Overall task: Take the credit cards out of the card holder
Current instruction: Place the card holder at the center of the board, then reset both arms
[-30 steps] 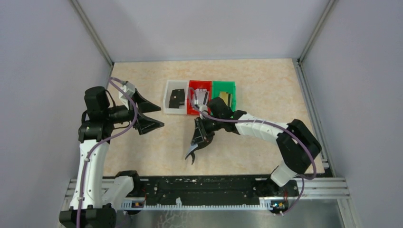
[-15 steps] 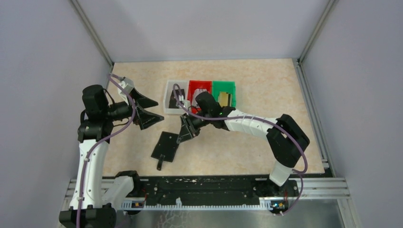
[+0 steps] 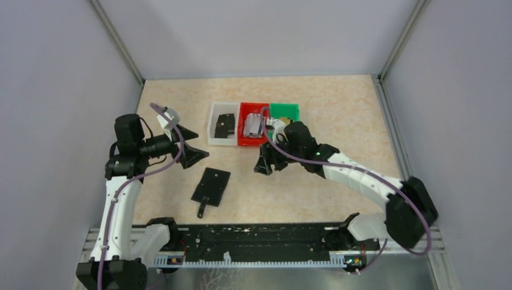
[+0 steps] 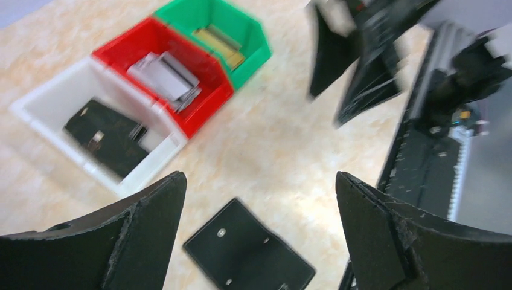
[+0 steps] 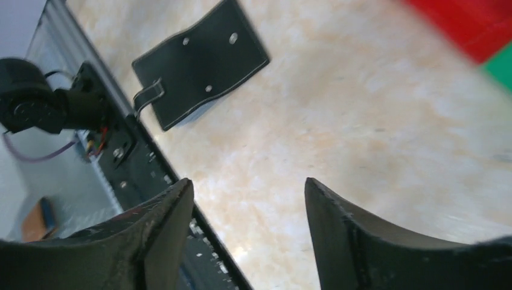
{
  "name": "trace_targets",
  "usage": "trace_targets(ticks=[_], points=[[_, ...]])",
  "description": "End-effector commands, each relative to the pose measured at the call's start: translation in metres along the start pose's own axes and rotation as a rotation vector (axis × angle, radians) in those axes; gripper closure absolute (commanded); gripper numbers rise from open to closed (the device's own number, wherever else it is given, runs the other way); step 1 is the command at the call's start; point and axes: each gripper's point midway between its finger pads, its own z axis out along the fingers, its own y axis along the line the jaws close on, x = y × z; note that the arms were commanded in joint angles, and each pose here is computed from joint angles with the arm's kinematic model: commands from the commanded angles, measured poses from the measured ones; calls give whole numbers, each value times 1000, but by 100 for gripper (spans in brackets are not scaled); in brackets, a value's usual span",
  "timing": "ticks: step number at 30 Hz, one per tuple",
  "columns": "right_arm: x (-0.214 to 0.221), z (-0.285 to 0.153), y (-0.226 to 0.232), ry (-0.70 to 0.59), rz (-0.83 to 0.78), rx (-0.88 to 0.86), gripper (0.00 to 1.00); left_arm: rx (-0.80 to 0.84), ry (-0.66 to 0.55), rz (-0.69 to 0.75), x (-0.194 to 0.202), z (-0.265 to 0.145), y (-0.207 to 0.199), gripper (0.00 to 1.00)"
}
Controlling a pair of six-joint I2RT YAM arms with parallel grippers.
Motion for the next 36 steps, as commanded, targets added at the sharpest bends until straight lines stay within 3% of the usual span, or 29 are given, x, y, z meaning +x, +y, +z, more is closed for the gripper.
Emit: trace_targets(ticks=[1, 7, 13, 17, 23, 25, 28, 36], points=[[-42, -63, -31, -293, -80, 310, 26, -190, 136, 40, 46, -1, 49, 1], [-49, -156, -97, -614, 77, 665, 2, -491, 147, -109, 67, -9, 131, 1], [-28, -230, -168, -806, 310, 986, 1, -683, 132, -195, 104, -27, 206, 1], [-7, -261, -208, -937, 458, 1137, 1, -709, 174, -252, 138, -20, 231, 1], [19, -308, -237, -1213, 385, 1434, 1, -691, 52, -281, 158, -6, 229, 1], [28, -314, -241, -1258, 331, 1486, 1, -700, -30, -238, 152, -6, 226, 1], [43, -307, -257, -1214, 360, 1539, 1, -668, -139, -186, 146, -1, 218, 1], [40, -282, -284, -1121, 295, 1527, 1, -735, -163, -155, 163, -4, 231, 1]])
